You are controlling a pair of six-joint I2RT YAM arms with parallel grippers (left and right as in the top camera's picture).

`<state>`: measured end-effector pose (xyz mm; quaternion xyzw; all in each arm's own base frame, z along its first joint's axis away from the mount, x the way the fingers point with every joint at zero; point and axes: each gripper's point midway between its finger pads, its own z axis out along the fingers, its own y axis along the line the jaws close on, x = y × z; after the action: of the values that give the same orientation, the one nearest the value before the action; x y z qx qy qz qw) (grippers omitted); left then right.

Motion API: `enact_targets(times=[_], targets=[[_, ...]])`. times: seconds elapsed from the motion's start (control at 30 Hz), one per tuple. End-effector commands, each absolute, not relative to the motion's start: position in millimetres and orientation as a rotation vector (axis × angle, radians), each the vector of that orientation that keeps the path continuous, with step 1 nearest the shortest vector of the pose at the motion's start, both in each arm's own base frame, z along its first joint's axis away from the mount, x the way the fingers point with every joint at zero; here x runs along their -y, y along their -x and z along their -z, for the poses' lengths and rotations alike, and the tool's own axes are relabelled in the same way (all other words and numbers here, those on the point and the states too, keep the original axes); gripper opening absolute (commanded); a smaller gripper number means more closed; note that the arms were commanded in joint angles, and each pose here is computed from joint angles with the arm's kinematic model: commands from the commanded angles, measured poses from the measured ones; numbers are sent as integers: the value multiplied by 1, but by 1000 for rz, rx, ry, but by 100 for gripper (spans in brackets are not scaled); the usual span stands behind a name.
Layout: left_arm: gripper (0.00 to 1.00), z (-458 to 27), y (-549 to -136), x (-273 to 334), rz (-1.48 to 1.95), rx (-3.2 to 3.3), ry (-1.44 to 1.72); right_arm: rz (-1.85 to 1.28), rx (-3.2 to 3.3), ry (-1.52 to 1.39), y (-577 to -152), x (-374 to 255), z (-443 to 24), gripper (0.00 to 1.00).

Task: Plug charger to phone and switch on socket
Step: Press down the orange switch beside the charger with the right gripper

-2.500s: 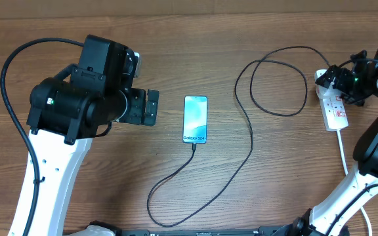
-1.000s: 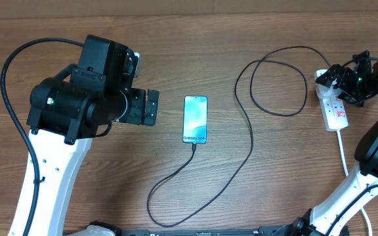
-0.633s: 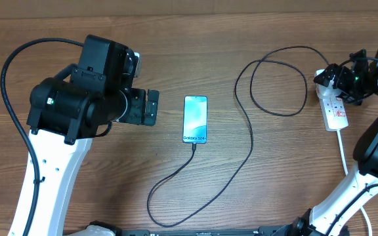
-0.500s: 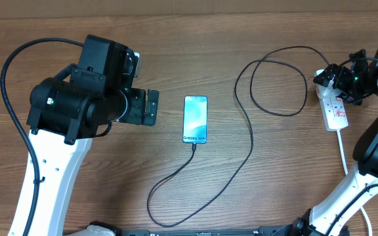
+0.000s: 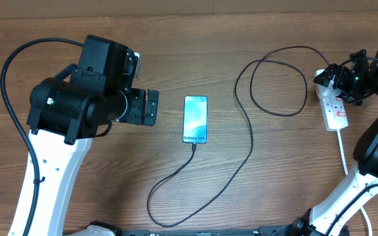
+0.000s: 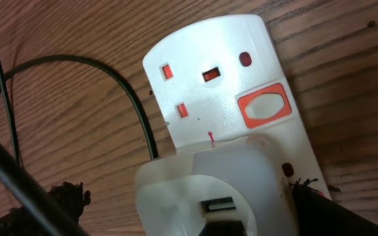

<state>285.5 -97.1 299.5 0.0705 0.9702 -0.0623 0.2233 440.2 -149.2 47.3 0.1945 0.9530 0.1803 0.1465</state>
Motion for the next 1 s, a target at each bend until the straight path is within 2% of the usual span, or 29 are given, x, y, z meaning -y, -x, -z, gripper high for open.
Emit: enact_targets(times=[0.0,0.97], targets=[[99,-301,-288,98,156,-2668,-224,-513,-2721,-587,-441,161,-56,100],[99,-302,-288,98,156,-2668,-224,-468,-2771,-578,-435,155,-46,100]])
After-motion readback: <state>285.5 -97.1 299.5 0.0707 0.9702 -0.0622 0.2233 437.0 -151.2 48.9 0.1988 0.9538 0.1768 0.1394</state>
